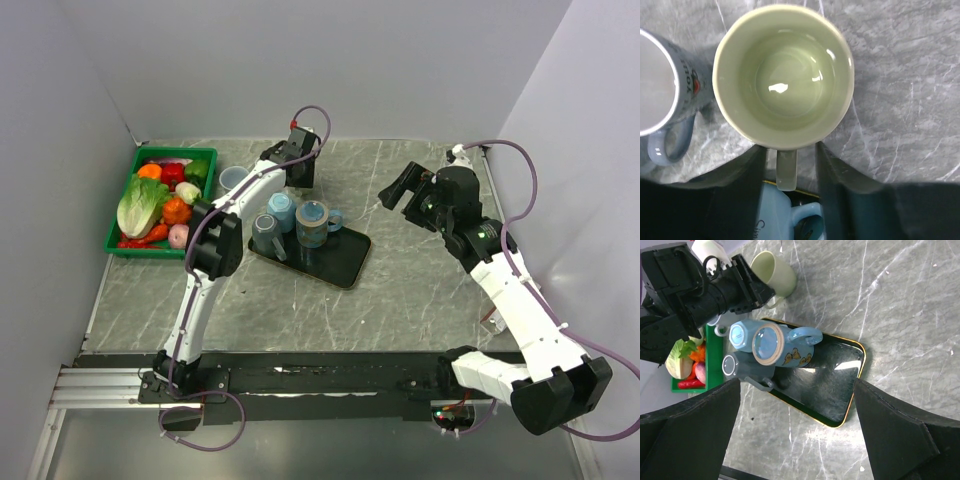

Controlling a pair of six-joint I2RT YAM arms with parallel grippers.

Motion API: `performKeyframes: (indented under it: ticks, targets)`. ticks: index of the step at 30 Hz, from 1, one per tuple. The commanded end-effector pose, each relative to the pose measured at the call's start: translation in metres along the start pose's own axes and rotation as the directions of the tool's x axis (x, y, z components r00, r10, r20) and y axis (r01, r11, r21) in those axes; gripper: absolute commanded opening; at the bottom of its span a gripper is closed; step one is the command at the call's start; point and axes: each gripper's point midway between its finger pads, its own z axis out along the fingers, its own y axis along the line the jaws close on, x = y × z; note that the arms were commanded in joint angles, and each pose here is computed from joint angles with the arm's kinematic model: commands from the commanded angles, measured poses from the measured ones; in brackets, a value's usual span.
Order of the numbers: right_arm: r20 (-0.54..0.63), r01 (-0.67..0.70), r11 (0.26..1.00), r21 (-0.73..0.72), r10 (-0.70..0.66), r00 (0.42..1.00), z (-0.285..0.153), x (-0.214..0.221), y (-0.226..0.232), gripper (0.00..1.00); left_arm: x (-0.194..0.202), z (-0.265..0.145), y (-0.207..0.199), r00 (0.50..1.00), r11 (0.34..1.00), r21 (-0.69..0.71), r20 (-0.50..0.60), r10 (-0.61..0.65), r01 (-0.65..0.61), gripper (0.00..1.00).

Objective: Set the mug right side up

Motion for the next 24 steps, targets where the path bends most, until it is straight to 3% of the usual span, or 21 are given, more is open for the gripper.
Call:
performKeyframes:
  ticks: [1, 8, 17, 21, 24]
  targets:
    - [0.025, -0.011, 1.0, -0.006, 0.012, 1.0, -0.006, -0.007, 0.001, 1.0, -0.038, -0.015, -0.012, 0.994, 0.999, 0.041, 0.11, -0.028, 0.024, 0.58]
    - [0.005, 0.006, 1.0, -0.011, -0.006, 1.0, -0.002, -0.004, 0.001, 1.0, -0.061, -0.045, -0.018, 0.985, 0.994, 0.096, 0.165, -0.059, 0.044, 0.77]
    - [-0.052, 0.107, 0.991, -0.08, -0.112, 0.992, 0.007, 0.012, 0.005, 1.0, -0.096, -0.117, -0.022, 0.957, 0.977, 0.193, 0.256, -0.134, 0.085, 0.98]
    - [-0.076, 0.113, 0.99, -0.084, -0.12, 0.99, 0.011, 0.019, 0.002, 1.0, -0.102, -0.162, -0.014, 0.954, 0.975, 0.206, 0.266, -0.139, 0.085, 0.96]
    - [-0.085, 0.118, 0.991, -0.06, -0.123, 0.989, 0.013, 0.022, -0.004, 1.0, -0.073, -0.178, 0.004, 0.965, 0.979, 0.162, 0.212, -0.154, 0.121, 0.96]
